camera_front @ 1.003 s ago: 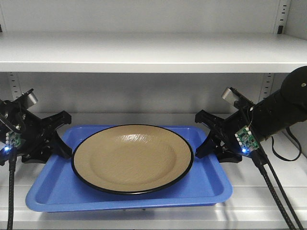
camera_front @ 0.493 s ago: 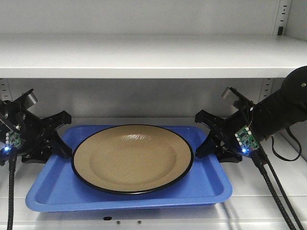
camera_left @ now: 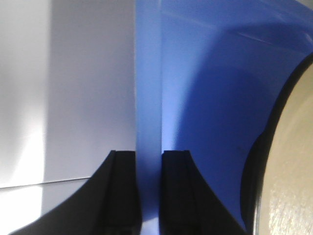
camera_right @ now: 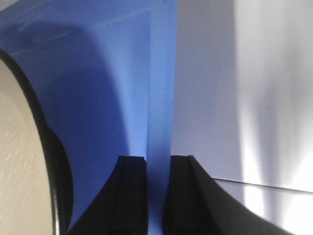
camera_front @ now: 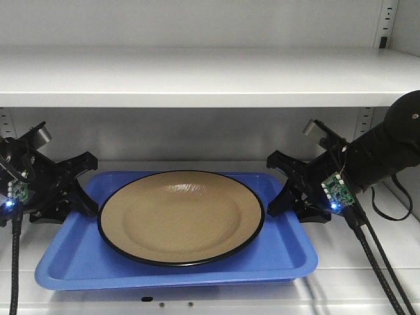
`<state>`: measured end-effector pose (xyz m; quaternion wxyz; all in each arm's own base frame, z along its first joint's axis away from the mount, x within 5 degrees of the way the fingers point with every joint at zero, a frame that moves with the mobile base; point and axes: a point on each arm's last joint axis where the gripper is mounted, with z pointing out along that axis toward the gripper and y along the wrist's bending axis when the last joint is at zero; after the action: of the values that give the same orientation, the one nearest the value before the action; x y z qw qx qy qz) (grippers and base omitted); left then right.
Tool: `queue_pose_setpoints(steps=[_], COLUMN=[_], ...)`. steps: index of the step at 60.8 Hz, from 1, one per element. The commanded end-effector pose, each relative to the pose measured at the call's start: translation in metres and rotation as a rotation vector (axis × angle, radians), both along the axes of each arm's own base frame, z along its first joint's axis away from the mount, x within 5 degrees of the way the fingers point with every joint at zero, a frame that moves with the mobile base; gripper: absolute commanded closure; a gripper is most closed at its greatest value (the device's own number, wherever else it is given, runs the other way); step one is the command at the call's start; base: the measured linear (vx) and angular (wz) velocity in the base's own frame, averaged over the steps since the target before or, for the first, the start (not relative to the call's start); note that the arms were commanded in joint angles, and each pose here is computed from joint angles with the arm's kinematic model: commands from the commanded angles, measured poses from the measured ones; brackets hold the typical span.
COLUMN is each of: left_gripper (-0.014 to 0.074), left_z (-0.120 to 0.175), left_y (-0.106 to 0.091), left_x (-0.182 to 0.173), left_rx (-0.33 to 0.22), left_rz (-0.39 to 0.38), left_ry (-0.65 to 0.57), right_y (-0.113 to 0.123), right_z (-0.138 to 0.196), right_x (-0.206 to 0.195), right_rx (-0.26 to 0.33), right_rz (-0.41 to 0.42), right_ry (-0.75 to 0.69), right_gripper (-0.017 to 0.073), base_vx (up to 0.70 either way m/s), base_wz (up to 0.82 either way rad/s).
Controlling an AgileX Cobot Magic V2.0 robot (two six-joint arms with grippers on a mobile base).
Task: Place disk in tray to left cabinet
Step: 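Approach the open cabinet shelf holding the tray with both grippers, then lower the blue tray onto the cabinet shelf with both grippers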
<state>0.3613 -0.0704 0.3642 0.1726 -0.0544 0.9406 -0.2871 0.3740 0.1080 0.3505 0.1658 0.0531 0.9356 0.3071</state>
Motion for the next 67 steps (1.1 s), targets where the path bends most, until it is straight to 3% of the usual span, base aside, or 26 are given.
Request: queue_pose_setpoints(steps=[1,15,22,30,43,67], left_gripper=[0.0594,0.0594,0.0594,0.0594,0.0591,0.0524], left_z=[0.041,0.041,0.031,0.012,-0.004,-0.005], left_y=[-0.03,-0.028,-0.026,-0.024,-0.024,-0.022], left_x=[-0.023,-0.018,-0.011,0.003,0.023,0.034], left_rx=[-0.246,-0.241,-0.194,-0.149,-0.153,-0.134], left_rz=[-0.076,-0.048,-0.03,-0.011,0.044,0.07], left_ry=[-0.041,-0.072,-0.055,-0.029,-0.054,-0.155], right_y=[0.025,0.023,0.02,0.019,0.02,0.019], right_z=[0.048,0.047,0.043,0.037,0.023,-0.008], right_x=[-0.017,-0.015,-0.011,-0.001,0.017,0.036], right_rx=[0.264,0.248,0.196,0.186,0.188,0.099], right_rz=[0.027,0.013,-0.003,-0.041,-0.098,-0.09], right_ry=[-0.083,-0.102,-0.125,-0.156,-0.182,-0.161], right_gripper=[0.0561,0.056,0.056,0.056,0.056,0.0538], base_vx=[0.0,0.0,0.0,0.0,0.0,0.0], base_wz=[0.0,0.0,0.0,0.0,0.0,0.0])
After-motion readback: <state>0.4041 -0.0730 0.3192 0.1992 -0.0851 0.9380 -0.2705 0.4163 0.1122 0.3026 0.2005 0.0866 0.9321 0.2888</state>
